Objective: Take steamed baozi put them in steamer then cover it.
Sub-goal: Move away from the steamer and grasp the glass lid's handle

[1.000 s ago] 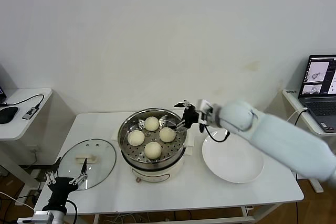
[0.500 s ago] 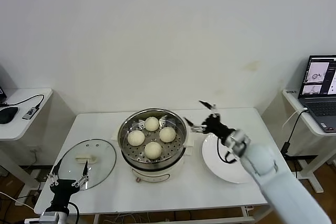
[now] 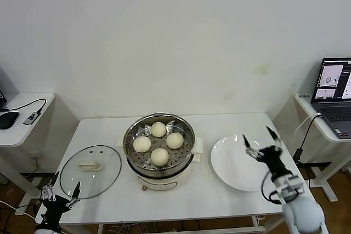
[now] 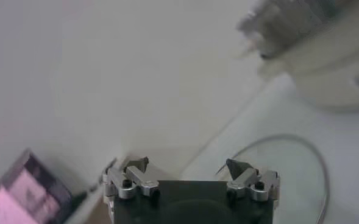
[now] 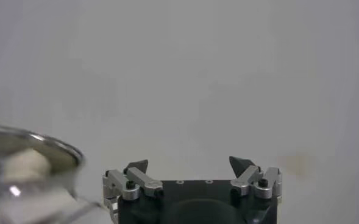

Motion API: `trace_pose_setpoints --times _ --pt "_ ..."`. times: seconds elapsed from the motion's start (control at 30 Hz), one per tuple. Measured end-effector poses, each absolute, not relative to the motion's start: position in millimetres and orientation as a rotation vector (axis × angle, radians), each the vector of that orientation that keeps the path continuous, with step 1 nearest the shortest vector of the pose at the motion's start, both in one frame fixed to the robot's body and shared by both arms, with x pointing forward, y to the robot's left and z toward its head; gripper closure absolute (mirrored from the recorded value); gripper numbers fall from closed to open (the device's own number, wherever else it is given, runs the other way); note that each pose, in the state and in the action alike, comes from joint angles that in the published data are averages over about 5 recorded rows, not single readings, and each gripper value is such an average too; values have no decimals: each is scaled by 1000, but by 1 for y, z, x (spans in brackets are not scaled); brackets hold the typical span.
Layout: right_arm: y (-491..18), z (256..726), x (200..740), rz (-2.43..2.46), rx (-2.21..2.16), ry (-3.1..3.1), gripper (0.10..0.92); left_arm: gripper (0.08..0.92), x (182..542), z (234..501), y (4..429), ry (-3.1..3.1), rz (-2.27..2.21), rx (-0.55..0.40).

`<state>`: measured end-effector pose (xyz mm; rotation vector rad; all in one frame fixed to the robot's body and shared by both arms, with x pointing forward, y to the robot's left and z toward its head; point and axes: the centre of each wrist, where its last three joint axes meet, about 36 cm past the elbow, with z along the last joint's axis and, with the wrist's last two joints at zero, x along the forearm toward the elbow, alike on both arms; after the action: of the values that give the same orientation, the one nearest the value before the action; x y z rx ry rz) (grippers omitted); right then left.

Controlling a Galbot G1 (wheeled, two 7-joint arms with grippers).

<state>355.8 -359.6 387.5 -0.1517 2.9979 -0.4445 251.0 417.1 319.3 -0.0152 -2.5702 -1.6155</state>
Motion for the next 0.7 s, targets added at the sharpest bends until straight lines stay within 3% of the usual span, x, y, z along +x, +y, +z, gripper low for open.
trace_pose_setpoints --times 0.33,0.7 --pt "-386 361 312 -518 87 3038 200 177 286 307 451 -2259 -2010 -183" --pt "-391 338 291 -530 180 3067 200 177 332 297 463 -2105 -2178 -250"
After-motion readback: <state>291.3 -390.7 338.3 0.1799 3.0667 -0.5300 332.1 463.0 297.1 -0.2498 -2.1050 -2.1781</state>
